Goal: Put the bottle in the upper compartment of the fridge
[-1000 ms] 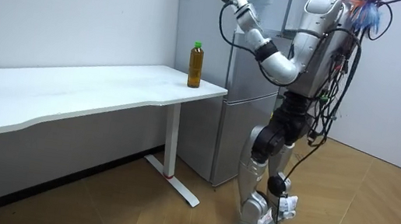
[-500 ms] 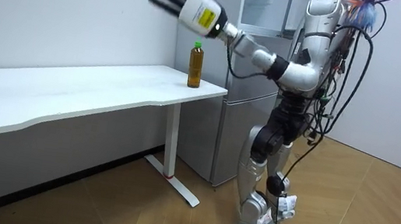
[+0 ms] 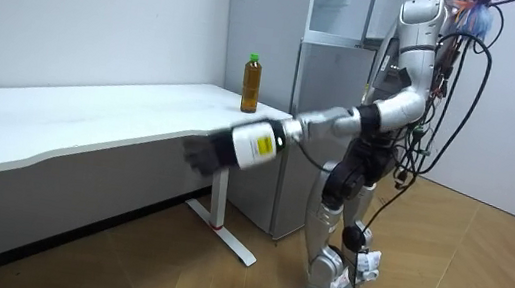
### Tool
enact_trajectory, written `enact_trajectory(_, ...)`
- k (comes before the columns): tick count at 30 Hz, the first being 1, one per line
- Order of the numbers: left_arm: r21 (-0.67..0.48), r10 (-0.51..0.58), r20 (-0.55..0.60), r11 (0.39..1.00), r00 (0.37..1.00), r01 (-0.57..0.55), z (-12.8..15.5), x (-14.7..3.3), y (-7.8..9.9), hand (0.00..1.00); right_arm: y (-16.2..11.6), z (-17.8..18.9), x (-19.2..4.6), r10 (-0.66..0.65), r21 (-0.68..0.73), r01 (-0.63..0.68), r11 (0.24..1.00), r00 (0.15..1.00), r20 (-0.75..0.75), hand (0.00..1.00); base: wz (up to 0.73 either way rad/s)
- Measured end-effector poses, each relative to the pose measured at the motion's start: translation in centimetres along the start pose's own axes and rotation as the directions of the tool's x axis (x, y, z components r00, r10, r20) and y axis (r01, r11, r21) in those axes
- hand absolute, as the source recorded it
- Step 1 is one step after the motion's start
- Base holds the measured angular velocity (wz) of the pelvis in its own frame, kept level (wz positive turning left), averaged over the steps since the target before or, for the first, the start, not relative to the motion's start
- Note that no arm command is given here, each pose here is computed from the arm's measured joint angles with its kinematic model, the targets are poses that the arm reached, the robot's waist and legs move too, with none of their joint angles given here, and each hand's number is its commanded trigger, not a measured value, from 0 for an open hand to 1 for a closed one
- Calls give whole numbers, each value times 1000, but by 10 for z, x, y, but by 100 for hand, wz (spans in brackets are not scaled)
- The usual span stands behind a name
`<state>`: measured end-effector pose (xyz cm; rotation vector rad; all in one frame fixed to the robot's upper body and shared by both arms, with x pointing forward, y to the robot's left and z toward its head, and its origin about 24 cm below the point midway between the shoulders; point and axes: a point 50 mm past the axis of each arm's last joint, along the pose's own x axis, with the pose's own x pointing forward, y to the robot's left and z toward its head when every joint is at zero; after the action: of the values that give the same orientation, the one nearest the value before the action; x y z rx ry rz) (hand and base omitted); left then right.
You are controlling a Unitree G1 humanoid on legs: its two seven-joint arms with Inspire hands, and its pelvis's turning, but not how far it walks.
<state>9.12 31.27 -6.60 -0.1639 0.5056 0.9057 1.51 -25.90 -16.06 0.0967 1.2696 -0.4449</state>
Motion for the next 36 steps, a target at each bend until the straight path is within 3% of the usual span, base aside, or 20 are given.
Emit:
enact_trajectory(6,127,61,-300,992,952,-24,-72,-14,26,0,1,-2,0,36,-12,-36,999,999,-11,0,-2)
enact_trajectory(9,211,57,-448,976,892,44,-105,-31,36,0,4,-1,0,67,-18,-68,998,998,-10,0,0)
enact_trajectory(16,321,57,-569,934,821,157,-130,-48,45,0,9,-2,1,101,-43,-102,994,995,-25,0,0)
enact_trajectory(21,378,12,-629,878,777,293,-141,-55,37,0,14,1,2,107,-58,-109,992,994,-29,0,0)
enact_trajectory(26,424,-66,-631,805,773,415,-138,-48,15,0,18,5,3,115,-82,-117,990,993,-27,0,0)
enact_trajectory(32,484,-134,-615,714,777,505,-131,-39,-1,0,27,14,5,125,-115,-124,986,992,-3,0,-6)
enact_trajectory(36,480,-149,-618,705,772,521,-130,-38,-4,0,28,15,5,122,-120,-121,985,992,3,0,-3)
